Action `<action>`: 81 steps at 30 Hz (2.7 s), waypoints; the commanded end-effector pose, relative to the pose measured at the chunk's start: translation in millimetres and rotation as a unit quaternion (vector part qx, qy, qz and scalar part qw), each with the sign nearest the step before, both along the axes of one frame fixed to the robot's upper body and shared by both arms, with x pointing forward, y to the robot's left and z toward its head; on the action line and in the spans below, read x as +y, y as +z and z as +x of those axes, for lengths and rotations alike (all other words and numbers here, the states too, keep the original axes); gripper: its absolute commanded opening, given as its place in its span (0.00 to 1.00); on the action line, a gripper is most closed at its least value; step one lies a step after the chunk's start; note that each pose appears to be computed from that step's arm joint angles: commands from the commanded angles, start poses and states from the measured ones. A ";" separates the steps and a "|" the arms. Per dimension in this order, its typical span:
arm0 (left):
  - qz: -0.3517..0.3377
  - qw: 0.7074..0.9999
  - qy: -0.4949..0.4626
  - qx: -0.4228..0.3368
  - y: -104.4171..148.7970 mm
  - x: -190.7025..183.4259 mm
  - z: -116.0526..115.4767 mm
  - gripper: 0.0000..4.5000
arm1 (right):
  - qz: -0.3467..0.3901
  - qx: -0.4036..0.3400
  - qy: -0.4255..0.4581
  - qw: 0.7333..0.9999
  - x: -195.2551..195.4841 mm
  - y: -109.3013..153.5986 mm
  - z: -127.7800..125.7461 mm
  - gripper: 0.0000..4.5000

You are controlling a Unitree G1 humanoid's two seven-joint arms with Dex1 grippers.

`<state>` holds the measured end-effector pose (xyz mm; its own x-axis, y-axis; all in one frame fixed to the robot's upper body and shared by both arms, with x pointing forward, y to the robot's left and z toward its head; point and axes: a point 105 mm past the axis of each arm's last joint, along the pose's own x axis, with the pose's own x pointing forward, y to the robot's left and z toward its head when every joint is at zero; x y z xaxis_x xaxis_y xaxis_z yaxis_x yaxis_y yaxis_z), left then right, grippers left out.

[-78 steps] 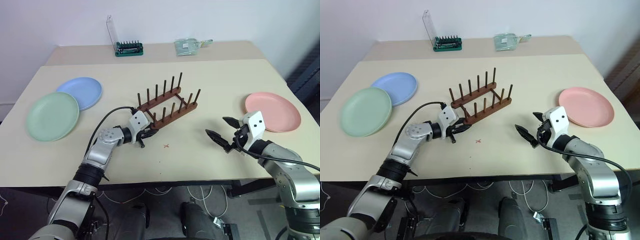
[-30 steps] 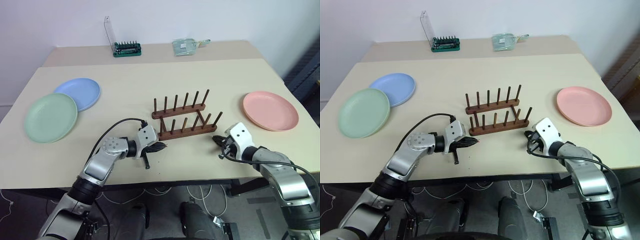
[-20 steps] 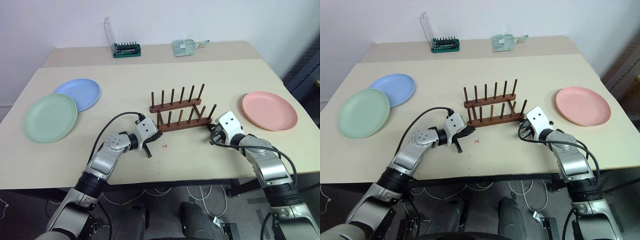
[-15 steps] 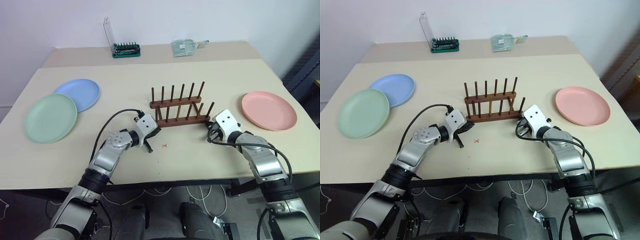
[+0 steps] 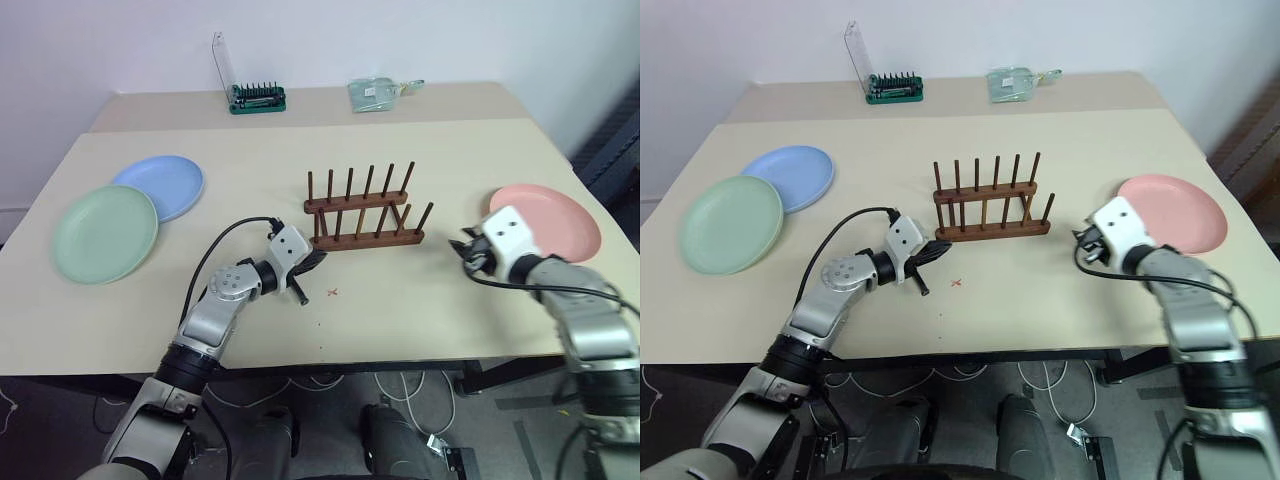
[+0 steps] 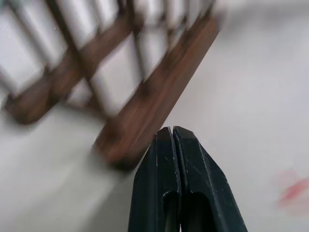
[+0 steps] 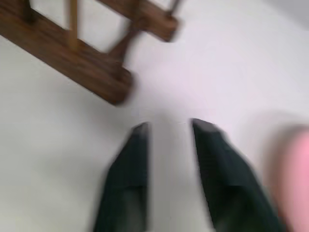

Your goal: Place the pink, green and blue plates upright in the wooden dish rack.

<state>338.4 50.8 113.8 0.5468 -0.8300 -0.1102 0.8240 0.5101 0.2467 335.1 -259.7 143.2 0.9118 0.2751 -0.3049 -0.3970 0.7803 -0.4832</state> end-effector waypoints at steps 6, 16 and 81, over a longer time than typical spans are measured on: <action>-0.037 0.992 -0.123 0.018 13.7 -32.3 -36.6 0.00 | -0.106 -0.002 -0.103 0.989 -63.3 1.8 -6.7 0.95; -0.040 0.989 -0.139 0.014 21.6 -26.1 -39.4 0.00 | -0.139 0.011 -0.142 0.980 -87.3 -22.8 7.7 0.55; -0.029 0.997 -0.068 0.002 17.9 -5.1 -30.7 0.00 | 0.424 -0.154 0.131 0.883 36.1 162.4 34.0 0.74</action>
<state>306.1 44.0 119.0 0.4117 -0.9053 -0.1045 0.9041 0.3913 0.1718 376.8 -215.1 276.9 0.7973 0.5370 0.2756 -0.5922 0.7843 0.1851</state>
